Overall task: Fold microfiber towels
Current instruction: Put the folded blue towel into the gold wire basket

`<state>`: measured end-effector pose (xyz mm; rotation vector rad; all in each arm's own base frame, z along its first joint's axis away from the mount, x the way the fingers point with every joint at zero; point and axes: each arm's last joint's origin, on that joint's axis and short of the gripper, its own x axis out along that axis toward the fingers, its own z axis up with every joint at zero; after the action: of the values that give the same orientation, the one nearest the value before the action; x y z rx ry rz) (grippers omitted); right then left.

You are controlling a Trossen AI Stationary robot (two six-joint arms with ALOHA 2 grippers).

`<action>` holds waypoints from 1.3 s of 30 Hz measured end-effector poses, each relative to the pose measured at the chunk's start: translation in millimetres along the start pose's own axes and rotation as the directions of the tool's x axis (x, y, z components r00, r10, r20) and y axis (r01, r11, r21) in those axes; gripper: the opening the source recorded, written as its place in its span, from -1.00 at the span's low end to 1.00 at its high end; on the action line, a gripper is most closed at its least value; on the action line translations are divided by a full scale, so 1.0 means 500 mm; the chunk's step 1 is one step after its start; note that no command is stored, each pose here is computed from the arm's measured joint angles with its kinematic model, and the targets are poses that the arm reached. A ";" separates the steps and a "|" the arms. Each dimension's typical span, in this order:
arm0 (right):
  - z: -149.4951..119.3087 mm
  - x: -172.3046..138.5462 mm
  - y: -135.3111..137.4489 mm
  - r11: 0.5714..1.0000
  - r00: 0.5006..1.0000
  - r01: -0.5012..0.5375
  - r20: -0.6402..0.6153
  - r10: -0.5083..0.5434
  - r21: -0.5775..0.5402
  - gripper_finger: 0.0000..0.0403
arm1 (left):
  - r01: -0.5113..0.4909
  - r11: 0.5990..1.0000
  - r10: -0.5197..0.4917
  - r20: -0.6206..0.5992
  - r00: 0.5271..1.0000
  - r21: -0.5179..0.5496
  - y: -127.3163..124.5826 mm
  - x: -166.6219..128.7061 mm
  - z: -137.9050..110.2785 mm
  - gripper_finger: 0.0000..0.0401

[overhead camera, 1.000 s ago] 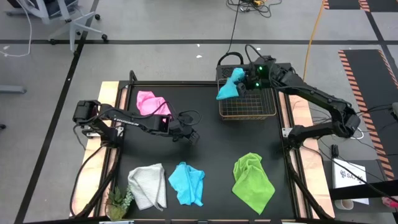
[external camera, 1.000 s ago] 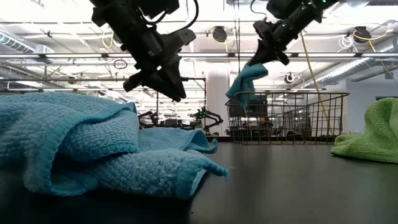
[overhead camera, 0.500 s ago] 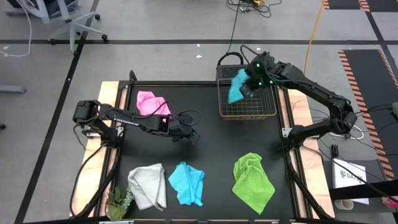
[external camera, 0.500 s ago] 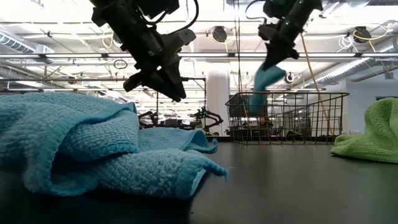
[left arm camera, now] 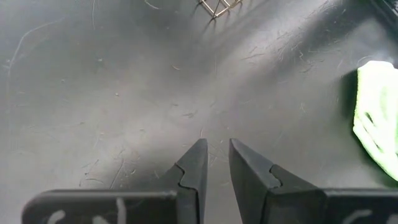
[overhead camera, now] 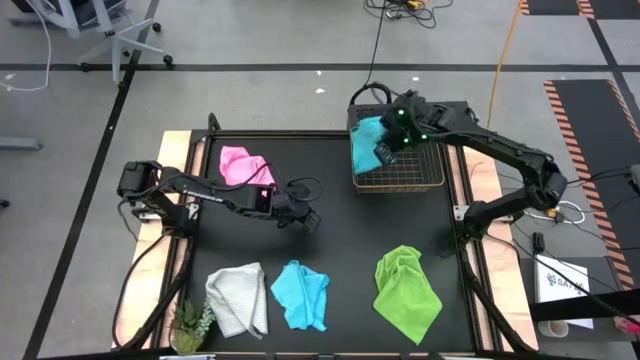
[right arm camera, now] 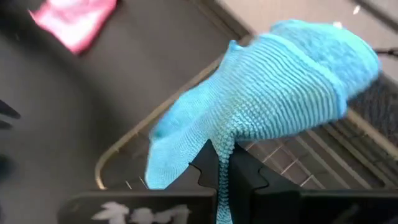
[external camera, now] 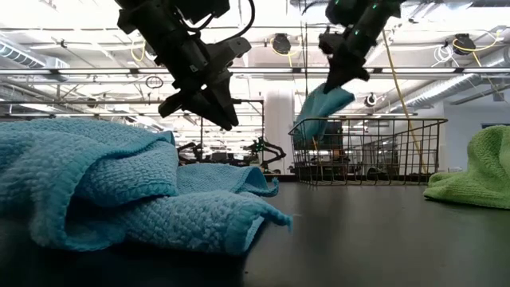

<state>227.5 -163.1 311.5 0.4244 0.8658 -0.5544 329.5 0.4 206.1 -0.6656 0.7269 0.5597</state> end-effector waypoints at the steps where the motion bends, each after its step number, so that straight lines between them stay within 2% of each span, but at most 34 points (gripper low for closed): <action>1: -0.002 0.012 0.001 1.000 1.000 0.003 -0.031 -0.003 -0.011 -1.00 | 0.001 1.000 -0.001 0.000 1.000 -0.003 0.000 0.000 0.000 -0.67; 6: -0.011 0.065 -0.002 0.999 0.988 0.021 -0.152 -0.026 -0.035 -1.00 | 0.000 1.000 0.000 0.000 1.000 -0.006 0.000 0.000 0.000 -0.67; 10: -0.015 0.090 -0.008 0.997 0.977 0.068 -0.200 -0.076 -0.044 -1.00 | 0.000 1.000 0.000 0.000 1.000 -0.010 0.000 0.000 0.000 -0.67; 16: -0.004 0.096 -0.008 0.998 0.988 0.056 -0.144 -0.060 -0.036 -1.00 | 0.000 1.000 0.000 0.001 1.000 -0.011 0.000 0.000 0.000 -0.67; 20: 0.002 0.090 -0.002 1.000 0.993 -0.018 -0.115 0.019 0.009 -1.00 | 0.001 1.000 -0.001 0.001 1.000 -0.012 0.000 0.000 0.000 -0.67; 24: -0.010 0.097 0.001 1.000 0.987 -0.012 -0.158 0.015 0.020 -1.00 | -0.001 1.000 0.001 0.003 1.000 -0.019 0.000 0.000 0.000 -0.67; 33: -0.088 0.166 -0.008 0.997 0.977 0.003 -0.212 0.013 0.078 -1.00 | -0.012 1.000 0.012 0.015 1.000 -0.027 0.001 0.000 0.002 -0.67; 39: -0.138 0.189 -0.041 0.991 0.958 0.082 -0.284 -0.050 0.101 -1.00 | -0.012 0.999 0.012 0.015 1.000 -0.035 0.001 0.000 0.002 -0.67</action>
<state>223.8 -167.1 193.1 0.5879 1.1279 -0.6159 329.5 1.3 206.4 -0.6891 0.7091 0.5889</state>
